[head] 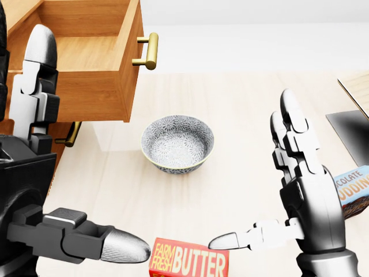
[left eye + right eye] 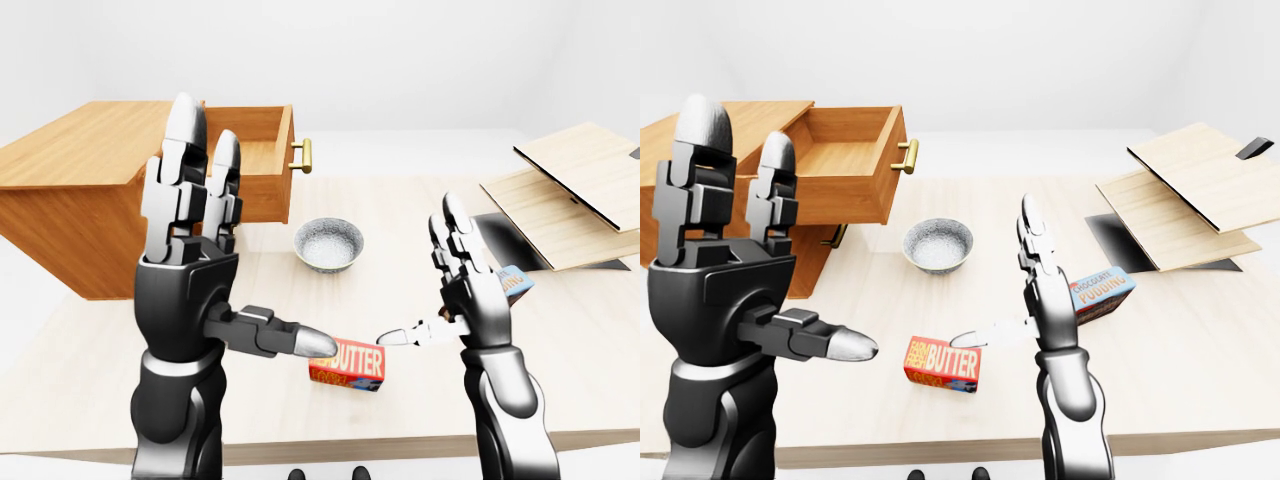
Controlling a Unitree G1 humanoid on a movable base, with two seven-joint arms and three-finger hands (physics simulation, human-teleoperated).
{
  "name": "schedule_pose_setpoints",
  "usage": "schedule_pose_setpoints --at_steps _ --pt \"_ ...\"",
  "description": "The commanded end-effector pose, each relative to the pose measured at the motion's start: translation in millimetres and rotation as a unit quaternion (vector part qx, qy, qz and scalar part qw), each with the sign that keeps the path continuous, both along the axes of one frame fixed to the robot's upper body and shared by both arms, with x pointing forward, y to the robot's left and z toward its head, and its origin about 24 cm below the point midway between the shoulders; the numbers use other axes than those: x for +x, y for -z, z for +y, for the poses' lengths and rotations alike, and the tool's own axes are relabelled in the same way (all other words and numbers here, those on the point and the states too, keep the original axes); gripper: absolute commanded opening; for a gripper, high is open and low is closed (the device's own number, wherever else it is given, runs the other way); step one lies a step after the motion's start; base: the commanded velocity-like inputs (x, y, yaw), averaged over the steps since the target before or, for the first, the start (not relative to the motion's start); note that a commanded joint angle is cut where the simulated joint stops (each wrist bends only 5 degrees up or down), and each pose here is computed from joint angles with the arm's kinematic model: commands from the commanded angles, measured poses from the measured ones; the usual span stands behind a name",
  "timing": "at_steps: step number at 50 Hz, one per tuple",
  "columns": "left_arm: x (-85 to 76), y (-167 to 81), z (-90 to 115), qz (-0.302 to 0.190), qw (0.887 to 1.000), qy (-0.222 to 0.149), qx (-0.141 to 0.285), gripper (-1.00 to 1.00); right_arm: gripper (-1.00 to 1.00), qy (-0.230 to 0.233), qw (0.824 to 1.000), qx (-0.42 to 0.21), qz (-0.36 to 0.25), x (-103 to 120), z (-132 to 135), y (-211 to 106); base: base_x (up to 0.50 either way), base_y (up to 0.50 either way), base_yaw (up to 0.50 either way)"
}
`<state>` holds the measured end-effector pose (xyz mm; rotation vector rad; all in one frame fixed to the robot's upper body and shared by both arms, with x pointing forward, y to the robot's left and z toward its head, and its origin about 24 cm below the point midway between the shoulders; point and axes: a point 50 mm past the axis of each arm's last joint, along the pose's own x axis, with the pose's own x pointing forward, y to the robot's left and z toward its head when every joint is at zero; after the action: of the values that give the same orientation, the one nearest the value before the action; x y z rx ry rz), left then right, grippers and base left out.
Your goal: Close the top drawer of the cabinet.
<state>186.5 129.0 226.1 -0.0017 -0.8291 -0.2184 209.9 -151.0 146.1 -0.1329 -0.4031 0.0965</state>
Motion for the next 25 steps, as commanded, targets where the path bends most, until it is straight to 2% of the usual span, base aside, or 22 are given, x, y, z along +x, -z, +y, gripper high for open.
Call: schedule_pose_setpoints --at_steps 1,5,21,25 --pt "16.1 5.6 -19.5 0.02 0.999 0.024 0.019 1.0 1.0 0.001 1.0 -0.001 -0.003 -2.0 -0.8 -1.4 0.0 0.0 0.0" --pt "25.6 11.0 -28.3 0.036 0.998 0.034 0.033 1.0 1.0 0.0 1.0 -0.001 -0.002 -1.6 -0.5 -0.8 0.0 0.0 0.0" --pt "42.7 32.5 -50.7 0.091 0.992 0.051 0.07 1.0 1.0 0.005 1.0 0.002 0.011 -0.7 -3.0 4.7 0.0 0.0 0.0" --pt "53.3 40.7 -56.7 0.113 0.989 0.051 0.083 1.0 1.0 0.004 1.0 0.002 0.012 -0.3 -2.7 5.2 0.0 0.0 0.0"
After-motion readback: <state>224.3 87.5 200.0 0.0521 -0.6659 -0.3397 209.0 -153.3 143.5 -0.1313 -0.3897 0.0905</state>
